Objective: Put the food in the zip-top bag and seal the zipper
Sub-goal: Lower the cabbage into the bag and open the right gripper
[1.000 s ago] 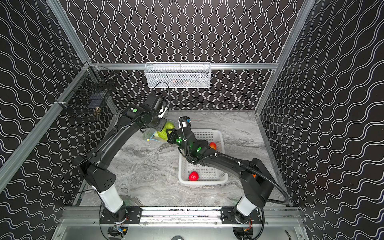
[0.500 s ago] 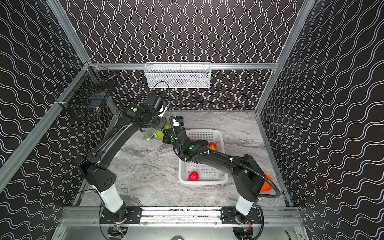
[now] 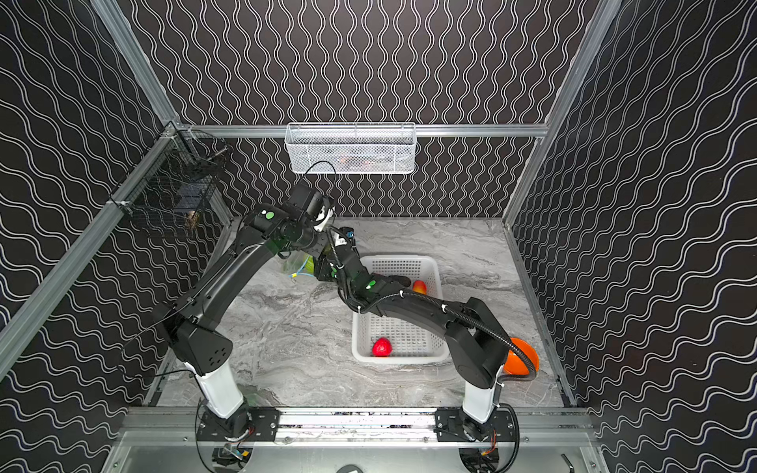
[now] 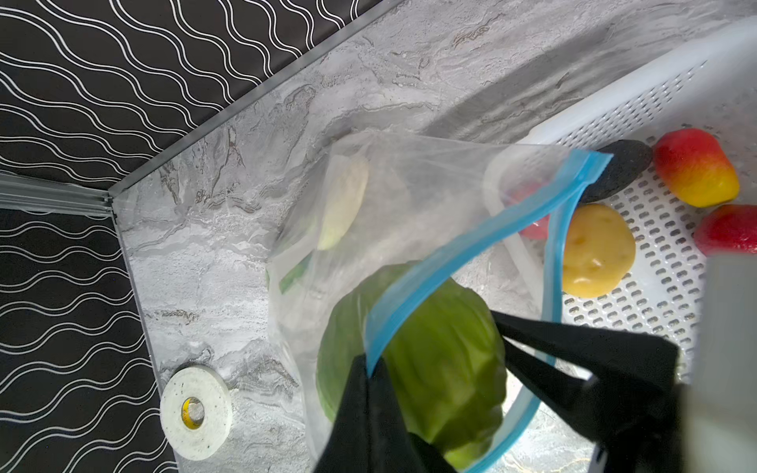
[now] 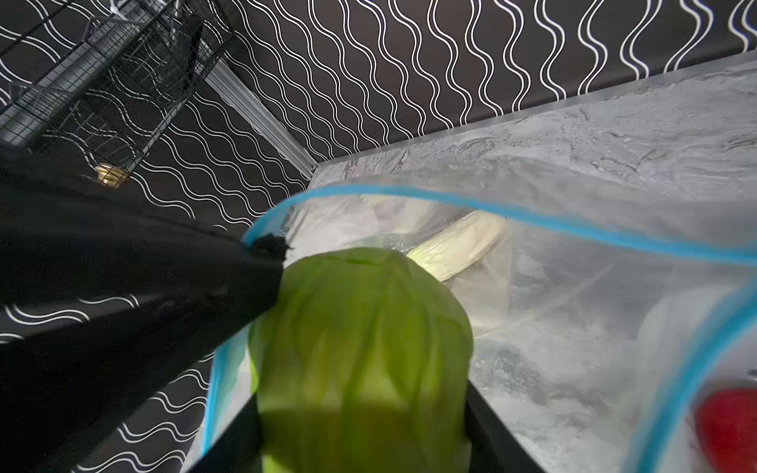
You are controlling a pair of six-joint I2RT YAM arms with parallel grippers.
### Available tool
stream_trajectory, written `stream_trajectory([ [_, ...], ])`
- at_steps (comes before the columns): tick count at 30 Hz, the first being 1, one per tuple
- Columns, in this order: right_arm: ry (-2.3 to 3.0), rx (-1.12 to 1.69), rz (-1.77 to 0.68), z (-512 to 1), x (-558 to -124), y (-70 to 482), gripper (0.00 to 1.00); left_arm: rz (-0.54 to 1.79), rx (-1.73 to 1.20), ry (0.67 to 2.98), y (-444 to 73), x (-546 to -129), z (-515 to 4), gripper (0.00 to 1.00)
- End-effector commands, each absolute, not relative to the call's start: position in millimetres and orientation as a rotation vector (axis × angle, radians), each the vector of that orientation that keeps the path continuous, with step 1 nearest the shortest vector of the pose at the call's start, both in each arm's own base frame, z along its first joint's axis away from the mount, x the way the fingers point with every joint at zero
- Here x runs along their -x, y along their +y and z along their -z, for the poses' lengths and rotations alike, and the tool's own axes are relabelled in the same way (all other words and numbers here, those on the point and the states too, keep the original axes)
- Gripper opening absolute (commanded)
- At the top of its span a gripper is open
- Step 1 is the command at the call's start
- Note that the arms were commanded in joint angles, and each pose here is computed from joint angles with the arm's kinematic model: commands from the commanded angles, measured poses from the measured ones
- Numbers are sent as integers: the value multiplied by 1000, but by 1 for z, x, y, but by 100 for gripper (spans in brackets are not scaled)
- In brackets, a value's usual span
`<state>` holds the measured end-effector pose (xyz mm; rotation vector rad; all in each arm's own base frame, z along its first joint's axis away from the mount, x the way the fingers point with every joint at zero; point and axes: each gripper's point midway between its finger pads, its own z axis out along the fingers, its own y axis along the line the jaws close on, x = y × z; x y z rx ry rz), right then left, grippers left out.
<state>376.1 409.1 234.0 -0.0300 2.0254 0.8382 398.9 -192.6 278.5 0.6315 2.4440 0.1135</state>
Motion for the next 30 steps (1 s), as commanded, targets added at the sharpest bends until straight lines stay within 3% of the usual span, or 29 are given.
stream_trajectory([
  [1,1996,29,-869,-243,-378,410,66,-103,-646,2448,-194,-397,-278,0],
  [7,1985,16,-882,-246,-378,405,69,-104,-644,2443,-194,-397,-280,0],
  [9,1981,25,-888,-247,-377,405,77,-105,-646,2443,-194,-396,-280,0],
  [14,1993,21,-879,-248,-377,402,82,-104,-646,2441,-194,-396,-281,0],
  [23,1999,-14,-833,-256,-378,389,84,-108,-647,2436,-194,-397,-283,0],
  [25,1959,1,-869,-259,-375,394,92,-109,-645,2435,-194,-396,-283,0],
  [28,2075,-18,-777,-243,-388,393,93,-102,-650,2432,-196,-396,-285,0],
  [30,2045,18,-818,-252,-382,399,98,-108,-655,2429,-197,-396,-285,0],
])
